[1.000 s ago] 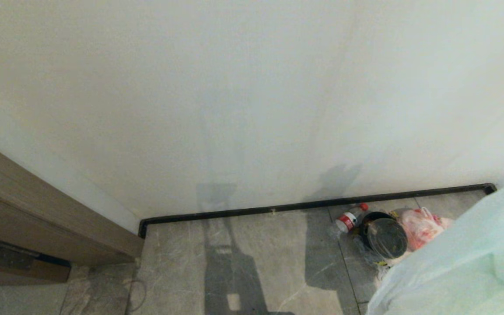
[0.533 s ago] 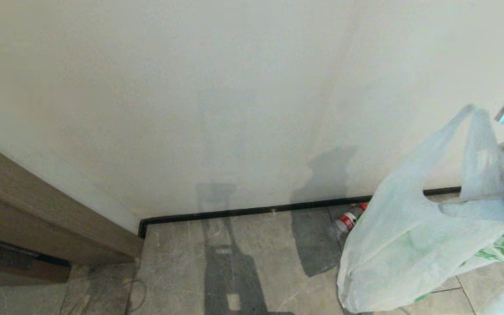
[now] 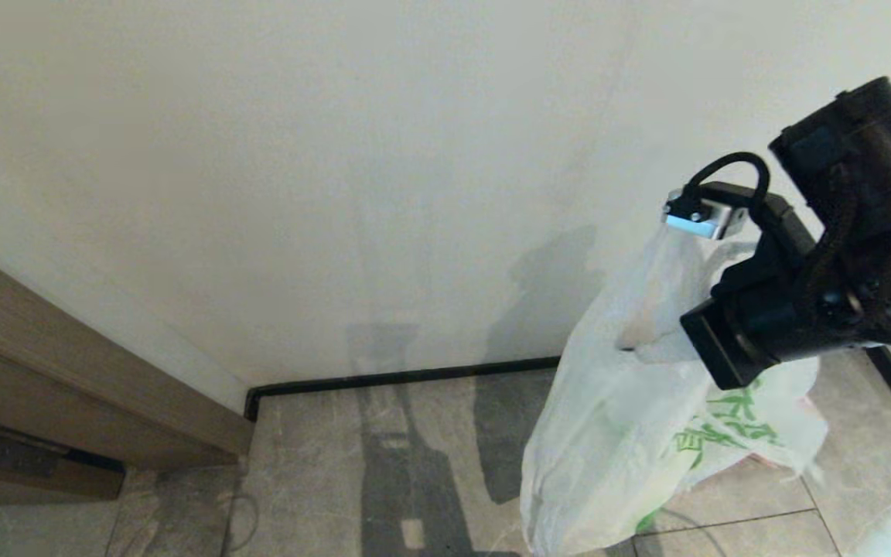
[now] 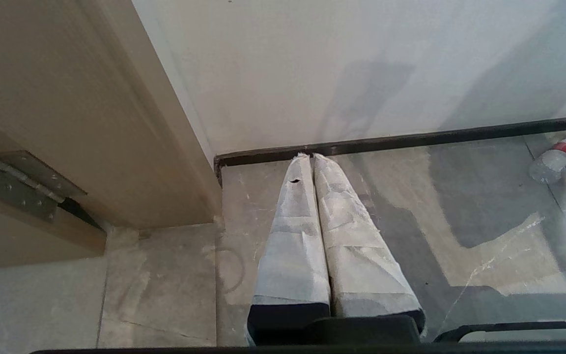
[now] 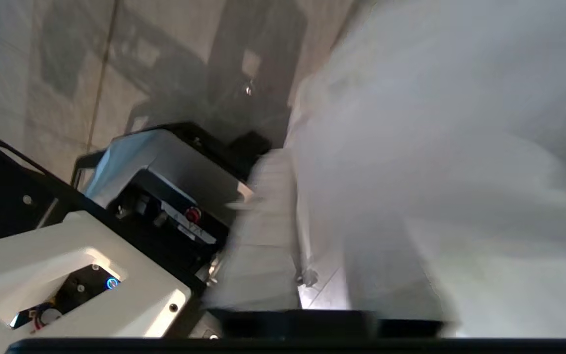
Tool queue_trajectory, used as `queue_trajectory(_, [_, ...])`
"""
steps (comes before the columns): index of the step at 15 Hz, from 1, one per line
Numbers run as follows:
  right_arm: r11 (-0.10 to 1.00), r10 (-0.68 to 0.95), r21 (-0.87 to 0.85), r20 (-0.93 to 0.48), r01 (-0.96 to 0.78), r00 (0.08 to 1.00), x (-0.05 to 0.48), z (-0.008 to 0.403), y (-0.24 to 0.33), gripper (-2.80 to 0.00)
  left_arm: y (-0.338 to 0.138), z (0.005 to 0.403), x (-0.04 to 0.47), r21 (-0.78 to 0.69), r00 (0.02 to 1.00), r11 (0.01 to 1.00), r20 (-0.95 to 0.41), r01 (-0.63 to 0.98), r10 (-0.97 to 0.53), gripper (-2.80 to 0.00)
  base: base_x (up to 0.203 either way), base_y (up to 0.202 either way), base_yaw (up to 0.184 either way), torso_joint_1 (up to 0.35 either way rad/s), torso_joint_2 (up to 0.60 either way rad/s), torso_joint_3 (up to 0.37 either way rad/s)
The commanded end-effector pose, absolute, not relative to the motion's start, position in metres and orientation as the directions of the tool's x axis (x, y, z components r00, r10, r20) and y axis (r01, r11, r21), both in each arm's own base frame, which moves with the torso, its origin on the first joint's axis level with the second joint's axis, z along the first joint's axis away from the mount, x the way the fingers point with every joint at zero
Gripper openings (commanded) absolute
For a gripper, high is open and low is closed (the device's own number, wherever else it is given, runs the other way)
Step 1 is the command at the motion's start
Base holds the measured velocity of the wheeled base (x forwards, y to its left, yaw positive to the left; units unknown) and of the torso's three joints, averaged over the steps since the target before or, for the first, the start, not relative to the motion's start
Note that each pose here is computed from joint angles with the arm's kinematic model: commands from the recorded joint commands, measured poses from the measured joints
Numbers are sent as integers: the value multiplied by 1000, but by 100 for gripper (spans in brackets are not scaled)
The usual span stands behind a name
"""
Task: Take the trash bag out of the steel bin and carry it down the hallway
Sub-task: Put the trash bag at the door
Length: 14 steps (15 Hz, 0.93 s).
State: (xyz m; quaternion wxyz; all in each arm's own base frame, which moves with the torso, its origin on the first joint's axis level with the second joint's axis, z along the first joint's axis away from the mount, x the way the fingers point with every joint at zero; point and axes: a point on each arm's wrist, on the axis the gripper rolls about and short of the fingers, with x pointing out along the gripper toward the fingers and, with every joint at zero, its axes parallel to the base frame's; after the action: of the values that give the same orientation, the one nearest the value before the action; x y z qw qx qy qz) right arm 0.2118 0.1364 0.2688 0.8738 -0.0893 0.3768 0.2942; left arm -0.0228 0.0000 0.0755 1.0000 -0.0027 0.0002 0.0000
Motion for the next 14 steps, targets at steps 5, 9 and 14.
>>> queue_trajectory(5, [809,443,91,-743,-580,502,226,255,161,0,0,76,-23,-6,1000,1000,-2,0,0,-280,0,0,0,0,0,0])
queue_trajectory(9, [835,482,154,-670,-529,565,195,283,139,-48,0,76,-23,-6,1000,1000,-2,0,0,-280,0,0,0,0,0,0])
queue_trajectory(14, [894,447,248,-499,-372,742,107,315,70,-280,0,76,-23,-6,1000,1000,-2,0,0,-280,0,0,0,0,0,0])
